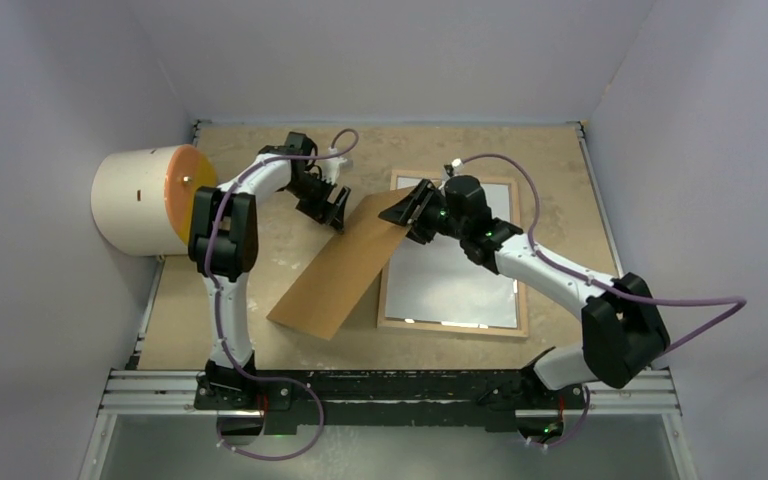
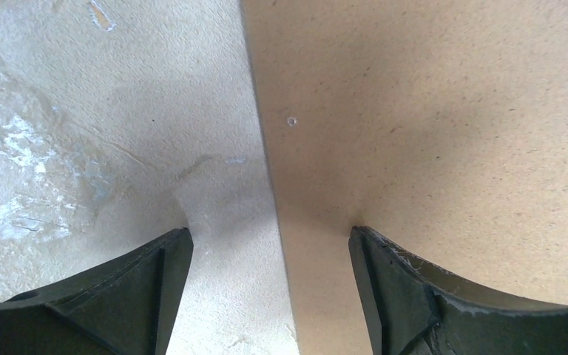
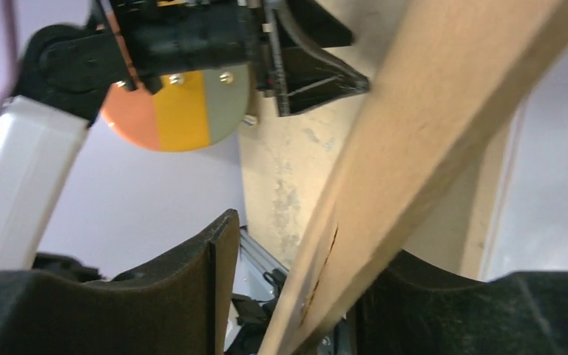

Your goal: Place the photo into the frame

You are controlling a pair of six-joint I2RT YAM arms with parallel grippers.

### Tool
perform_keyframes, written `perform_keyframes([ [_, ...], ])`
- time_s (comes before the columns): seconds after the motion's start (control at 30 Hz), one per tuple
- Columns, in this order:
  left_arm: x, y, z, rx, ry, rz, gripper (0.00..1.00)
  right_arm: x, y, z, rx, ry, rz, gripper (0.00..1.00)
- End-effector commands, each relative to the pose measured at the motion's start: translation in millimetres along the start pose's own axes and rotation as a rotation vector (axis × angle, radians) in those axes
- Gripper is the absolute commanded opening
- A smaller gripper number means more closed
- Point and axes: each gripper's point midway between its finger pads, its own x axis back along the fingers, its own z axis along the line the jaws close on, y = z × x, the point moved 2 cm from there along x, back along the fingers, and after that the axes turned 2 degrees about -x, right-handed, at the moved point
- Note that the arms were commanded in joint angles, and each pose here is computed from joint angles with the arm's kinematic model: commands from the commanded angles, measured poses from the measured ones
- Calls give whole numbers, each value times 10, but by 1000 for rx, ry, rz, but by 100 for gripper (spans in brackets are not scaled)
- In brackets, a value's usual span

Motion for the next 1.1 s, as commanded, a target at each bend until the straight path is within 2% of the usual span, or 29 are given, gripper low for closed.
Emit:
perform_keyframes([
  [0.0, 146, 128, -81, -16, 27, -46, 83, 132, 25, -12, 19, -58, -52, 48],
  [0.17, 291, 221, -66, -39, 55, -73, 91, 244, 85, -54, 14, -117, -106, 23],
  [0.3, 769, 500, -103, -134, 100, -174, 97, 245, 25, -148, -23, -158, -77, 0],
  [0.47, 1654, 667, -512, -447, 115, -329, 99, 190, 148, 13, -92, -132, -87, 0],
  [0.6, 2260, 446, -1064, -814, 151, -427, 100, 129, 348, 236, -158, -56, -96, 0],
  [0.7, 2520, 109, -1484, -1073, 158, -459, 100, 98, 556, 355, -226, 6, -98, 0],
  [0.8, 2626, -168, -1761, -1153, 143, -475, 100, 111, 766, 496, -274, 66, -112, 0],
  [0.87, 2593, -340, -1859, -1196, 113, -444, 100, 134, 869, 586, -303, 105, -111, 0],
  [1.07, 2455, -597, -1874, -1251, 103, -388, 100, 267, 1035, 852, -352, 201, -113, 0],
])
